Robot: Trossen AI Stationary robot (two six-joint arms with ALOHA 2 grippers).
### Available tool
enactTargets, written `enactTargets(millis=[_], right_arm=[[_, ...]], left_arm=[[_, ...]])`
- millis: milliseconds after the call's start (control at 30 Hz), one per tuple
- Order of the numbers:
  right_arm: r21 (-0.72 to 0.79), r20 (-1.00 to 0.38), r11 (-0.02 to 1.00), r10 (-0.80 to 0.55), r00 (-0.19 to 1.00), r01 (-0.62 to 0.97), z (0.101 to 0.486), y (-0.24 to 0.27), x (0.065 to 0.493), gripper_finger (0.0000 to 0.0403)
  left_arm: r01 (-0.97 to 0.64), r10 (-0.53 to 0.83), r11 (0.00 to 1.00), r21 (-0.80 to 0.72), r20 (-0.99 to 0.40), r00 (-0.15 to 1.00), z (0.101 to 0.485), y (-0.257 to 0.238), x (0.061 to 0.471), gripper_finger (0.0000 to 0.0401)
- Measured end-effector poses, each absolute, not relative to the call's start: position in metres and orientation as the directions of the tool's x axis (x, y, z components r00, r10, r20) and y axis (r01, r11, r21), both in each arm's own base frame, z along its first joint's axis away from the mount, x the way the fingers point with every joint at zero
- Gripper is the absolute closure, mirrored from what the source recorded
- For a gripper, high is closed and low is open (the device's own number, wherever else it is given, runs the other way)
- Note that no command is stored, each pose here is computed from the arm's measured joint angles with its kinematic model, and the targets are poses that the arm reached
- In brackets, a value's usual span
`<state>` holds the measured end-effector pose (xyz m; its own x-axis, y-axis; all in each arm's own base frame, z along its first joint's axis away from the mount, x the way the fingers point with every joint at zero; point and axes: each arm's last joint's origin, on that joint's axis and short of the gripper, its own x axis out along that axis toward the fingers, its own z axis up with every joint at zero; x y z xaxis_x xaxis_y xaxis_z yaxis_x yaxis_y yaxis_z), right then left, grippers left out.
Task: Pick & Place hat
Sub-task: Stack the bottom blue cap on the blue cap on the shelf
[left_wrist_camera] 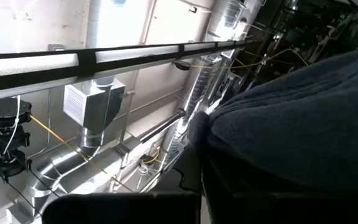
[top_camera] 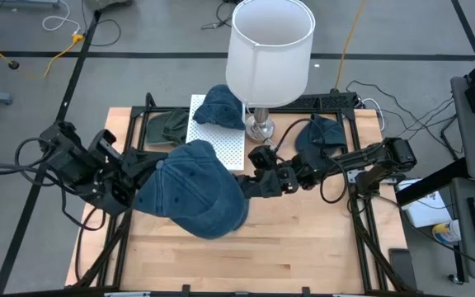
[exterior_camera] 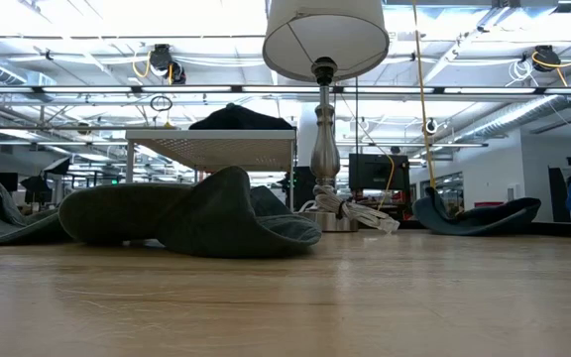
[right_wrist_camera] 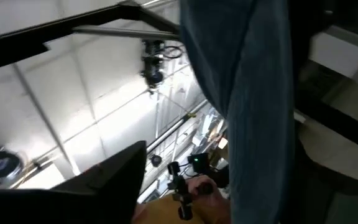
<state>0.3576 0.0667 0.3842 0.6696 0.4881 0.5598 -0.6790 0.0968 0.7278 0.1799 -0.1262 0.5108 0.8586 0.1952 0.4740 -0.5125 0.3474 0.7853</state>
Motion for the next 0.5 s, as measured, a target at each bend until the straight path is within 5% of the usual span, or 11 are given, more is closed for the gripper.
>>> enactTargets(millis=[233,500], right_arm=[[0.831,0.481,0.072,0.405,0.777,-0.552,0.366,0.071,0.363,0.0038],[0.878,0.421,0.054,0.389,0.819,-0.477,0.34,0.083,0.358,0.0028]], left_arm=[[-0.53,0.267,0.341,0.777,0.46,0.847,0.526,-0.121,0.17,0.04],[-0.495,0.473,0.298,0.816,0.324,0.819,0.536,-0.11,0.162,0.0401]])
